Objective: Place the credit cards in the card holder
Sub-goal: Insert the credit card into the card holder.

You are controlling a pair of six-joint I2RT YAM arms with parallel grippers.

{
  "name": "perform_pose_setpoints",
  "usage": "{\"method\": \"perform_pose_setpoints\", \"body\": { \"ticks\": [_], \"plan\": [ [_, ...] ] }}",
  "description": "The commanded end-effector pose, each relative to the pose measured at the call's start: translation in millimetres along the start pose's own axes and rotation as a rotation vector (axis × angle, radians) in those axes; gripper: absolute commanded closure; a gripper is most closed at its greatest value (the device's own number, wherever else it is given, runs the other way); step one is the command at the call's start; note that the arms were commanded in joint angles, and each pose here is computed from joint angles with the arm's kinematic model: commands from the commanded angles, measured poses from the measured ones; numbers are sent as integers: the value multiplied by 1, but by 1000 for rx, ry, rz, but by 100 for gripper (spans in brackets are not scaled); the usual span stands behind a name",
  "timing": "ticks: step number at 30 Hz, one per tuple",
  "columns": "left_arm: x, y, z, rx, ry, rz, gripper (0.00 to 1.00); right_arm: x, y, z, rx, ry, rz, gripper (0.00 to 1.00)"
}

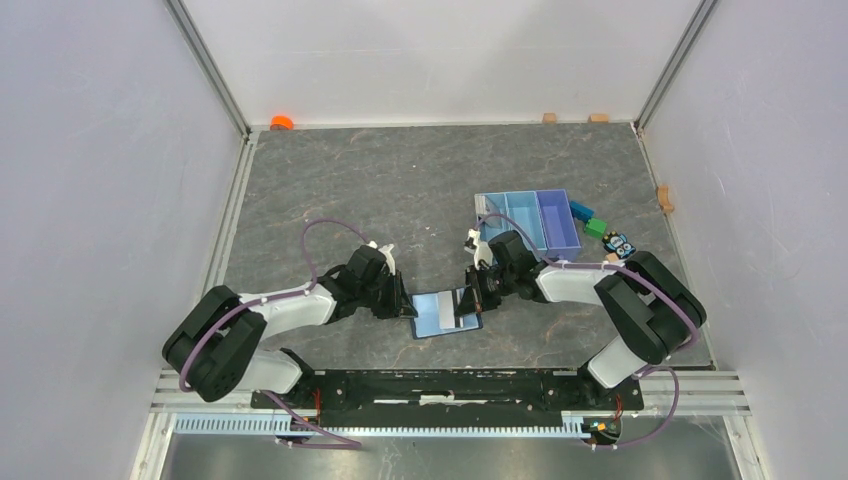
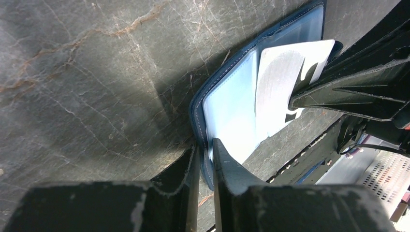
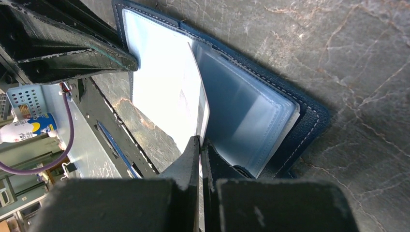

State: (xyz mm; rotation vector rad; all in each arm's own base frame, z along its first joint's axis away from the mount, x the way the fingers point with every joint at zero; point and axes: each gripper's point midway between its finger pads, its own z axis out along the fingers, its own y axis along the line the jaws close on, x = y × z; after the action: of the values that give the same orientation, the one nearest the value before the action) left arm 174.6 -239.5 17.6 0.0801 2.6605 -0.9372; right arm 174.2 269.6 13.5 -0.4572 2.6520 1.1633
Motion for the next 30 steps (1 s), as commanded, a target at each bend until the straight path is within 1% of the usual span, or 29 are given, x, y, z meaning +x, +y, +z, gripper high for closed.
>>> {"method": "perform_pose_setpoints", "body": {
  "ticks": [1, 9, 15, 22, 25, 30],
  "plan": [
    [3, 1, 3, 8, 11, 5, 80, 64, -50, -9, 214, 214, 61, 100],
    [3, 1, 3, 14, 12, 17, 81, 89, -57, -15, 239, 285, 109, 100],
    [4, -3, 4, 38, 21, 32, 81, 83, -54, -9, 239, 294, 109, 100],
    [5, -6, 4, 55, 27, 46, 81, 88, -56, -1, 253, 331, 107, 100],
    [7, -6, 4, 60, 33, 45, 81, 88, -55, 2, 248, 325, 118, 100],
    [8, -6, 4, 62, 40, 44, 81, 77, -53, 7, 251, 277, 126, 100]
  ]
}}
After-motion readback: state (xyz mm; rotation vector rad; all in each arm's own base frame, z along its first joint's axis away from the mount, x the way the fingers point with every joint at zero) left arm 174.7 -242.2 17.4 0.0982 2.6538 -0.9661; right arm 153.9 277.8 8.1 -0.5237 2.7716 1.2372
